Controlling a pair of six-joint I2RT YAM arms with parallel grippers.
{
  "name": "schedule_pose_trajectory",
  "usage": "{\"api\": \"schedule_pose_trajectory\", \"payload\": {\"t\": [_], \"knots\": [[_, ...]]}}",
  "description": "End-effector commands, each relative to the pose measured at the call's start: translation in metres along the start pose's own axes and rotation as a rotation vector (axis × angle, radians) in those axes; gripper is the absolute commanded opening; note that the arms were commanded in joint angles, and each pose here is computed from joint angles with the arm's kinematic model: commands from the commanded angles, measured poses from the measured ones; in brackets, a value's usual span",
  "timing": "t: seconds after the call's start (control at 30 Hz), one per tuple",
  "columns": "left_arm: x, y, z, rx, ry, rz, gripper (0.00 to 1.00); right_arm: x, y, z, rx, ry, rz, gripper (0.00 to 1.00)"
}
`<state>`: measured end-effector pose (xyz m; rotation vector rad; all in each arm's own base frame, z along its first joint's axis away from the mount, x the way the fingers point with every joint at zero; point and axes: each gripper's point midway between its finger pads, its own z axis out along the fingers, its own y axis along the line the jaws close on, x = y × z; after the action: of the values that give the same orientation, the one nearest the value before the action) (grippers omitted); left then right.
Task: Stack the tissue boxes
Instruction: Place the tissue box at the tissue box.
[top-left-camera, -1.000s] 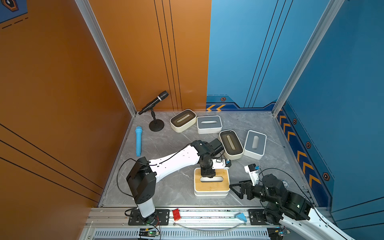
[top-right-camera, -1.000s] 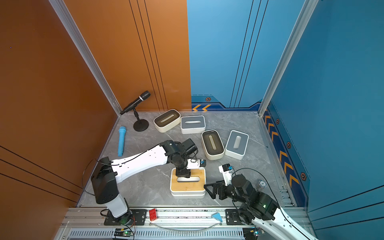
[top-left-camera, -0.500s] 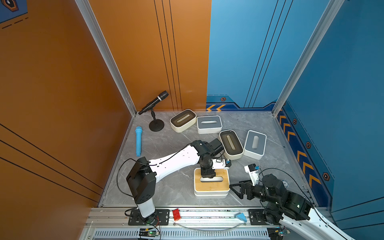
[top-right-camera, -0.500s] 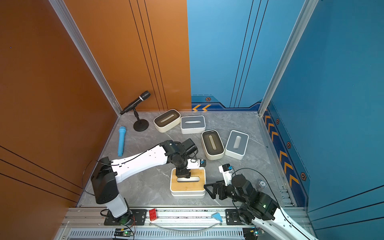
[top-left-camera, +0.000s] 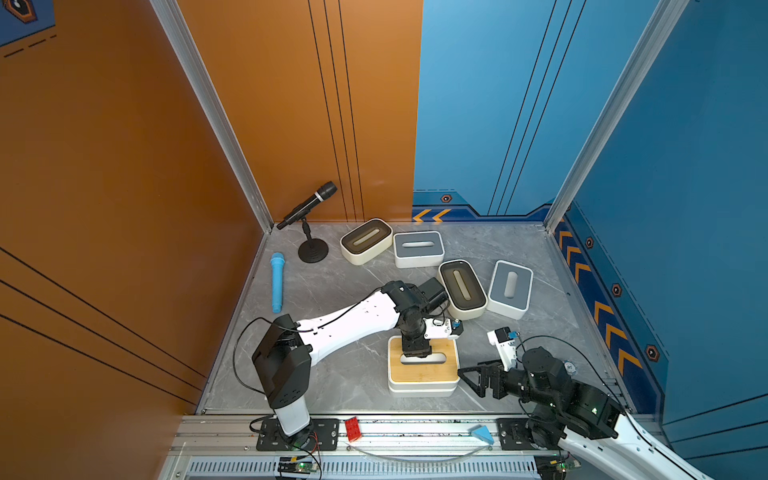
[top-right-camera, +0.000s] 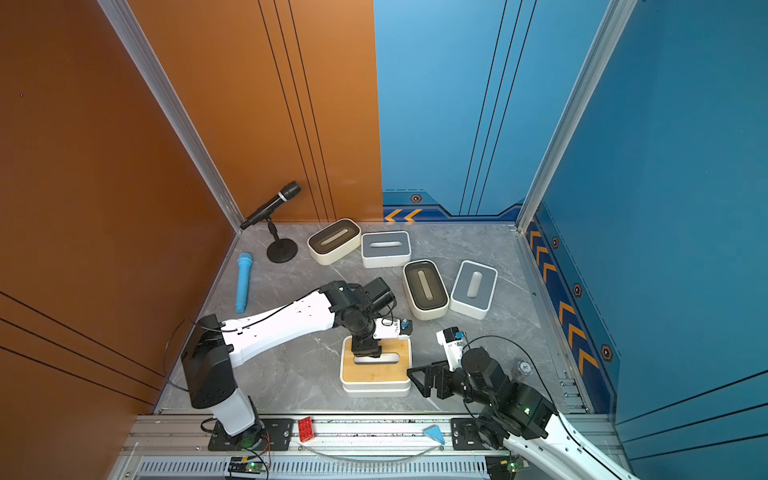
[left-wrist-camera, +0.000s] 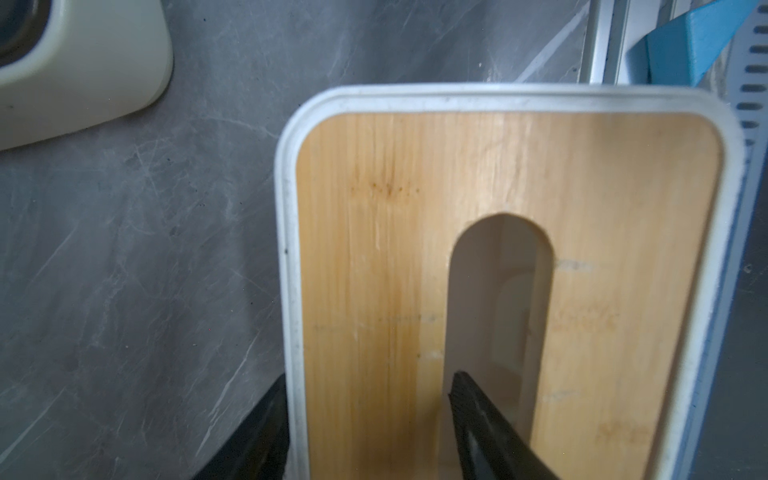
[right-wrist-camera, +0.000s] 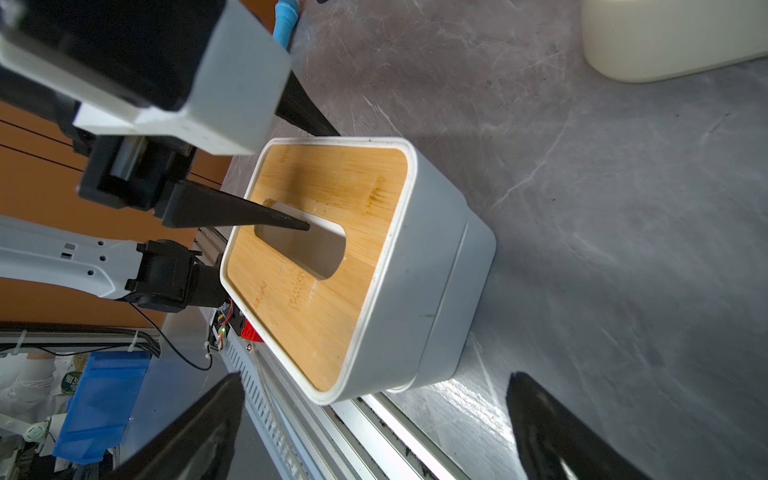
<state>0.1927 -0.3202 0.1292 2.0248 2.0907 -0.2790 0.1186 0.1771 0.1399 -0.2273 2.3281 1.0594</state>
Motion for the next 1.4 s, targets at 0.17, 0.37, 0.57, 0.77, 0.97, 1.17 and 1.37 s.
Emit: {"api": "schedule_pose_trajectory", "payload": {"t": [0.17,0.37,0.57,0.77,0.97,1.17,1.37], "knots": [[-0.003,-0.012,-0.013,0.02,-0.032,0.017,0.63,-0.005,0.004,0.0,-0.006,-0.003,0.001,1.0],[-0.005,-0.013,-0.018,0.017,-0.048,0.018,0.64,-0.009,0.004,-0.002,0.017,-0.007,-0.003,1.0],[-0.007,-0.015,-0.023,0.017,-0.064,0.016,0.67,-0.013,0.006,-0.004,0.02,-0.012,-0.011,1.0],[-0.009,-0.016,-0.031,0.013,-0.09,0.015,0.69,-0.017,0.008,-0.005,0.022,-0.008,-0.018,1.0],[-0.012,-0.018,-0.042,0.006,-0.122,0.018,0.69,-0.023,0.011,-0.007,0.031,0.002,-0.022,1.0],[-0.021,-0.016,-0.069,-0.021,-0.222,-0.002,0.7,-0.044,0.003,-0.016,0.126,-0.027,-0.008,1.0],[-0.028,0.003,-0.098,-0.065,-0.367,-0.081,0.79,-0.077,-0.033,-0.027,0.318,-0.037,0.097,1.0]]}}
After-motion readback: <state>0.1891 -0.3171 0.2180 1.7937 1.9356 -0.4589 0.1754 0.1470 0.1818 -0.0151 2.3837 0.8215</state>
